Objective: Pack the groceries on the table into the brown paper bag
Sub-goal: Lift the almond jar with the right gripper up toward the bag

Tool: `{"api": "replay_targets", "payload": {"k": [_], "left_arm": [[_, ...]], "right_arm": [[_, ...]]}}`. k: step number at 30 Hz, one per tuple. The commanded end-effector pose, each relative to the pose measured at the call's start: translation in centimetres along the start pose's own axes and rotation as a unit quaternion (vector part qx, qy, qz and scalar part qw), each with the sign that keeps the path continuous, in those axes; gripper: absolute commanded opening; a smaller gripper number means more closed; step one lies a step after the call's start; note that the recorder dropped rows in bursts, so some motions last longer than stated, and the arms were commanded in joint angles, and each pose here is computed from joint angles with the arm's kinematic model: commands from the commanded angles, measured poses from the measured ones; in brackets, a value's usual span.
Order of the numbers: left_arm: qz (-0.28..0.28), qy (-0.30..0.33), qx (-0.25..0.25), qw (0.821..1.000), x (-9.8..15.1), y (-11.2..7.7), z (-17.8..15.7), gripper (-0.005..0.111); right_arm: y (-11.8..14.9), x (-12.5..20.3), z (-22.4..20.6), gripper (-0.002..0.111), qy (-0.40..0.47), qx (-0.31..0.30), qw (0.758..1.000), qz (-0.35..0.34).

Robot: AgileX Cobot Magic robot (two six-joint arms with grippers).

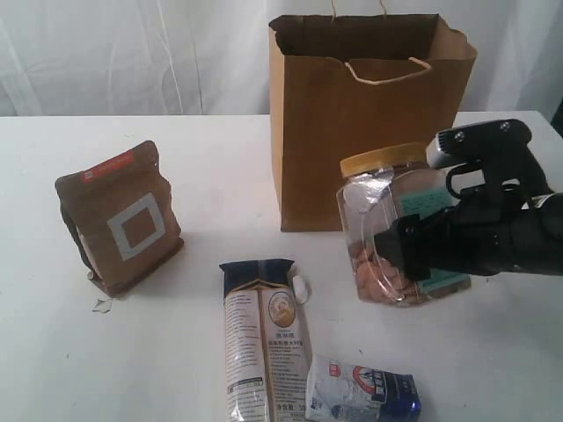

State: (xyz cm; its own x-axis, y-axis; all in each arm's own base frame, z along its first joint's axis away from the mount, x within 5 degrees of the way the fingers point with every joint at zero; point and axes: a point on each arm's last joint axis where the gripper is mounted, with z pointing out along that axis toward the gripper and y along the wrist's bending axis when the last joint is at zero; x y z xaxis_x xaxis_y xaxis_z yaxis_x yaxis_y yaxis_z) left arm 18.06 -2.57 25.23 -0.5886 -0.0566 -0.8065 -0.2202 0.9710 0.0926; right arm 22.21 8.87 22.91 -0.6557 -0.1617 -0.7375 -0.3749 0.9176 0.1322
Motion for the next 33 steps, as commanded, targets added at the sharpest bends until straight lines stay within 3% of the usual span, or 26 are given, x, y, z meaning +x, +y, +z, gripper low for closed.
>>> {"api": "replay_targets", "payload": {"k": [1,7,13,22,27,33], "left_arm": [[0.000,0.000,-0.008,1.000,0.1,0.3,-0.1,0.000],[0.016,0.000,-0.008,1.000,0.1,0.3,-0.1,0.000],[0.024,0.001,-0.009,1.000,0.1,0.3,-0.1,0.000],[0.024,0.001,-0.008,1.000,0.1,0.3,-0.1,0.000],[0.024,0.001,-0.008,1.000,0.1,0.3,-0.1,0.000],[0.024,0.001,-0.008,1.000,0.1,0.3,-0.1,0.000]], "right_arm": [[0.5,-0.8,-2.7,0.000,-0.045,-0.009,0.999,-0.010],[0.0,-2.3,-6.7,0.000,-0.154,0.021,0.988,-0.004],[-1.1,-4.1,-9.8,0.000,-0.279,0.083,0.957,0.006],[-0.7,-9.4,-14.0,0.000,-0.394,0.099,0.914,0.001],[-1.0,-11.1,-12.9,0.000,-0.394,0.109,0.913,-0.003],[-1.9,-12.5,-12.6,0.000,-0.429,0.136,0.893,0.015]]}}
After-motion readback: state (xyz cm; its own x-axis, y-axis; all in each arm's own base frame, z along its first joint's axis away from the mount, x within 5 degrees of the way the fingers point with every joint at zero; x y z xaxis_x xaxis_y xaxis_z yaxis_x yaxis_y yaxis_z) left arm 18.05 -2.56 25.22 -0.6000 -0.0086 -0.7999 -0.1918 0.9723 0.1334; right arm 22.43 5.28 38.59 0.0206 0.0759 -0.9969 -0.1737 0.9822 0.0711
